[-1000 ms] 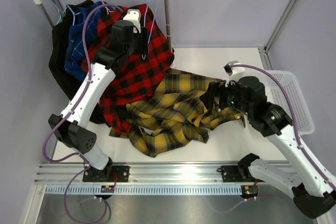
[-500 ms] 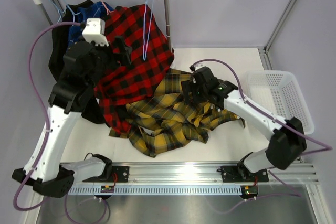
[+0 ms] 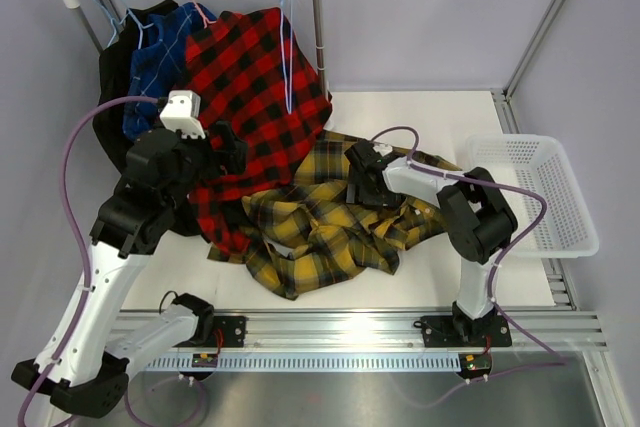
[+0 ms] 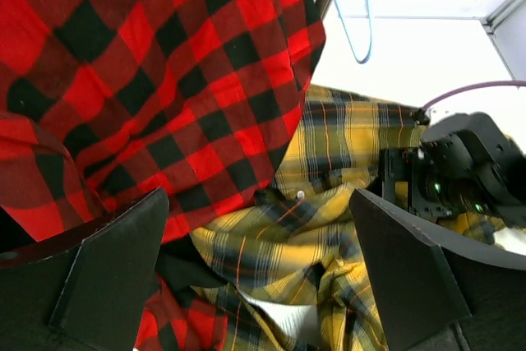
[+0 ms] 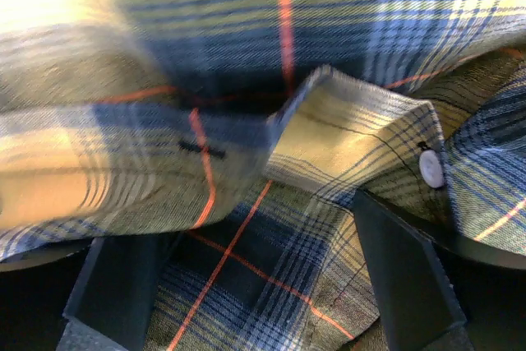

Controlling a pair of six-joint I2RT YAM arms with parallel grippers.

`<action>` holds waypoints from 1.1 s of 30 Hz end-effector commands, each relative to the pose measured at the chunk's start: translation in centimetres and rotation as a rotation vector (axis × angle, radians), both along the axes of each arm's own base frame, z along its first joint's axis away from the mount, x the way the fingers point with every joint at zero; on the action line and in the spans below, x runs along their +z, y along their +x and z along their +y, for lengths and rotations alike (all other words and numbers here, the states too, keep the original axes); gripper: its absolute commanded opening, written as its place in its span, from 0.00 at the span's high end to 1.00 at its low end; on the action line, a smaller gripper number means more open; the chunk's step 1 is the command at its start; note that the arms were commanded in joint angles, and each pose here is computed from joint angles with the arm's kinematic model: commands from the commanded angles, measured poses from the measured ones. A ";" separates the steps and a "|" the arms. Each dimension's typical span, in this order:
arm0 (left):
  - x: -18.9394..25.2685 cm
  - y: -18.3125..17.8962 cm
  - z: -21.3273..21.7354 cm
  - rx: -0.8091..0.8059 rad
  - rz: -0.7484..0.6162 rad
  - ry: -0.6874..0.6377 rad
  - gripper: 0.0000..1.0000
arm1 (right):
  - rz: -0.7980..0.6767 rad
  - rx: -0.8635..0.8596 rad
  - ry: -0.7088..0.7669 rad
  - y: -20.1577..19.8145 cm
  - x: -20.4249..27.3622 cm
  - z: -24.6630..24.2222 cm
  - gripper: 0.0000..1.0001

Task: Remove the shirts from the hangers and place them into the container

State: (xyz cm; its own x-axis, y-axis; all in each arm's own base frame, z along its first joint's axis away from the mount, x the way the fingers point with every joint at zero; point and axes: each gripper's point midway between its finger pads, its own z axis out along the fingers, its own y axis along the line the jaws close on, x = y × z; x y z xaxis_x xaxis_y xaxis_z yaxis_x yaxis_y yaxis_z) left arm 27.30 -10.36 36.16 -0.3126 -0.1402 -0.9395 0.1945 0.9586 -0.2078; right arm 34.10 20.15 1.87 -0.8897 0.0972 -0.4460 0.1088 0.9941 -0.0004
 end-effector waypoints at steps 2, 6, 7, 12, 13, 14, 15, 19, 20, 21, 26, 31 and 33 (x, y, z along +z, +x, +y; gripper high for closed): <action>1.0 -0.7 -0.2 -0.022 -0.036 -0.040 0.01 | -0.022 -0.121 0.023 1.2 -1.0 -0.1 0.09; 1.0 -0.4 -0.3 -0.024 -0.037 -0.030 0.01 | 0.004 -0.182 0.056 0.7 -2.6 -0.6 0.56; 1.2 -0.5 -0.3 -0.026 -0.041 -0.031 0.01 | -0.010 -0.188 0.075 1.0 -2.6 -0.6 0.75; 1.0 -0.3 -0.4 -0.028 -0.035 -0.022 0.01 | -0.099 -0.203 0.122 1.9 -0.1 -2.1 1.00; 0.9 -0.2 -0.4 -0.029 -0.034 -0.022 0.01 | -0.165 -0.205 0.146 2.7 2.7 -2.5 1.00; 0.9 -0.2 -0.5 -0.033 -0.034 -0.021 0.01 | -0.209 -0.204 0.155 3.4 4.6 -2.7 1.00; 0.9 -0.2 -0.5 -0.035 -0.032 -0.019 0.01 | -0.289 -0.181 0.166 3.9 8.4 -3.1 1.00; 1.1 -0.2 -0.5 -0.035 -0.037 -0.020 0.01 | -0.504 -0.165 0.175 5.3 20.1 -5.9 1.00; 1.1 -0.2 -0.5 -0.035 -0.037 -0.020 0.01 | -0.585 -0.161 0.184 6.1 24.3 -6.8 1.00; 1.1 -0.2 -0.5 -0.035 -0.039 -0.019 0.01 | -0.642 -0.163 0.192 5.7 27.3 -7.6 1.00; 1.6 -0.4 -0.5 -0.040 -0.050 -0.023 0.01 | -0.918 -0.178 0.165 4.1 41.9 -11.7 1.00; 2.0 -0.5 -0.5 -0.044 -0.059 -0.030 0.01 | -1.129 -0.192 0.069 0.8 52.2 -15.3 1.00; 2.1 -0.5 -0.4 -0.042 -0.061 -0.028 0.01 | -1.225 -0.240 0.022 -1.0 56.6 -17.4 1.00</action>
